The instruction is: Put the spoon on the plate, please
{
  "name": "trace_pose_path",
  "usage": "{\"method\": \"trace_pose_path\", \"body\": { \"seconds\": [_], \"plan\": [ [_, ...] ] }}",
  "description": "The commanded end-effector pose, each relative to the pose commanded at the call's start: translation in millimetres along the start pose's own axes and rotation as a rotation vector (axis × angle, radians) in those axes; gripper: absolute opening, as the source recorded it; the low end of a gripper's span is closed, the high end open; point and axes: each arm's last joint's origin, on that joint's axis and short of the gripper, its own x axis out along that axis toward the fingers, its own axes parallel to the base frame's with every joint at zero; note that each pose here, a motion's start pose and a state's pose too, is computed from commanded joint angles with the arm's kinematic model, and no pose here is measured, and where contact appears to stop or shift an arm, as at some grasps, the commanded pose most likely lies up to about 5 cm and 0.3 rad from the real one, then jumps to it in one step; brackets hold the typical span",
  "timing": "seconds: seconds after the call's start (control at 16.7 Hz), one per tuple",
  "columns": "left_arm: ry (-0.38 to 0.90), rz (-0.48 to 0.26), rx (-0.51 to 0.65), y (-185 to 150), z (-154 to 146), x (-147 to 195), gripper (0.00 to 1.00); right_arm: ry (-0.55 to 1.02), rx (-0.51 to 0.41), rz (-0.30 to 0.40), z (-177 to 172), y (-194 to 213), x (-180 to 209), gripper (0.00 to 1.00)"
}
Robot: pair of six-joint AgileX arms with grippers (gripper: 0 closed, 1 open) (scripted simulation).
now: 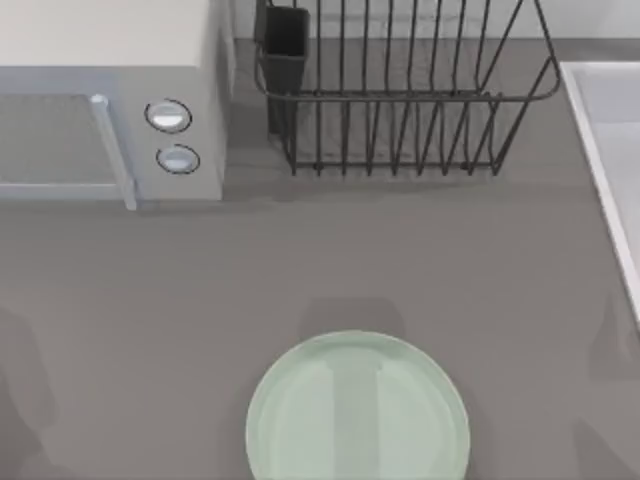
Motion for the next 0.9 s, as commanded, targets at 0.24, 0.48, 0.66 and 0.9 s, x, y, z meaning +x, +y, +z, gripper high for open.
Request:
{"method": "trace_pose_path", "body": {
  "seconds": [0.24,0.48,0.66,0.9],
  "plan": [
    [-0.001,0.001,0.0,-2,-3,40,1.0,0.0,0.0,0.0,0,0,0,1.0],
    [0.003,-0.002,0.0,-3,-5,49,1.0,0.0,0.0,0.0,0,0,0,1.0],
    [0.003,-0.002,0.0,-3,-5,49,0.92,0.0,0.0,0.0,0,0,0,1.0],
    [0.003,-0.002,0.0,-3,-5,49,0.62,0.0,0.0,0.0,0,0,0,1.0]
  ]
}}
